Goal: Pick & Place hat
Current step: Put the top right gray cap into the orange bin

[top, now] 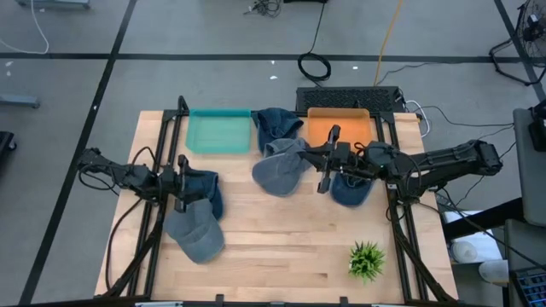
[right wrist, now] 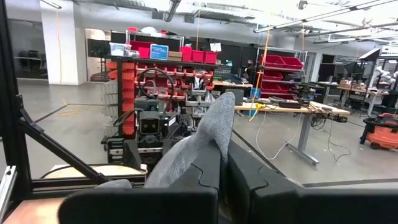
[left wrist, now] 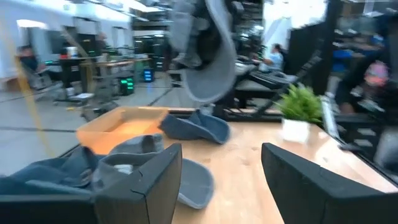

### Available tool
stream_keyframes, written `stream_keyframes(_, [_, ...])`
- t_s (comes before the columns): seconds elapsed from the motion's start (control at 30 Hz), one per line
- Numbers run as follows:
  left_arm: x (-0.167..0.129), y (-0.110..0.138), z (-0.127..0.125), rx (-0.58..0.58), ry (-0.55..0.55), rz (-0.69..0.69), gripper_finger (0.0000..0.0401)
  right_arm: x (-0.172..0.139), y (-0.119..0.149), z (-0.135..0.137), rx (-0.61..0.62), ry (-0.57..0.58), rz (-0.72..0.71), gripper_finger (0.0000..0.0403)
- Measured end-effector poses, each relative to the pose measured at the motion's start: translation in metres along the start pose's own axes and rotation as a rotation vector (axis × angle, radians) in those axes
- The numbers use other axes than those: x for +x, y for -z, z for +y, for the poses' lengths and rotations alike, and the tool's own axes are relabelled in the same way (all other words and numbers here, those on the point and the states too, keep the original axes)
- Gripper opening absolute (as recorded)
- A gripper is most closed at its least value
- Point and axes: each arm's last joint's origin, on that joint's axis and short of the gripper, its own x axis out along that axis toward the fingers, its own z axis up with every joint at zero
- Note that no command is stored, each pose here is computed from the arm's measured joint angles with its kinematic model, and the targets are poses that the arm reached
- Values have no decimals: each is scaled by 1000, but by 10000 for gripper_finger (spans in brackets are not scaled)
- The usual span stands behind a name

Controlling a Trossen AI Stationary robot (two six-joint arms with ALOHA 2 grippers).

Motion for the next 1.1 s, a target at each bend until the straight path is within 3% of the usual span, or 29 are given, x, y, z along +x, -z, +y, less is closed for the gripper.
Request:
stream_keyframes(0.13, [-2, -13, 3, -19, -67, -34, 230, 2, -9, 0, 0, 1, -3, 0])
stream_keyframes(0.3, [-4, -38, 5, -20, -76, -68, 230, 13, -21, 2, -24, -3, 48, 0])
stream_keyframes(0.53, [6, -74, 1, 48, -91, -3, 230, 30, -38, 6, -52, -6, 62, 0])
stream_keyframes(0.83, [47, -125, -18, 117, -101, 71, 230, 32, -38, 6, -77, -8, 76, 0])
stream_keyframes(1.1, [95, -144, -44, 166, -77, 158, 230, 32, -38, 6, -76, -8, 72, 0])
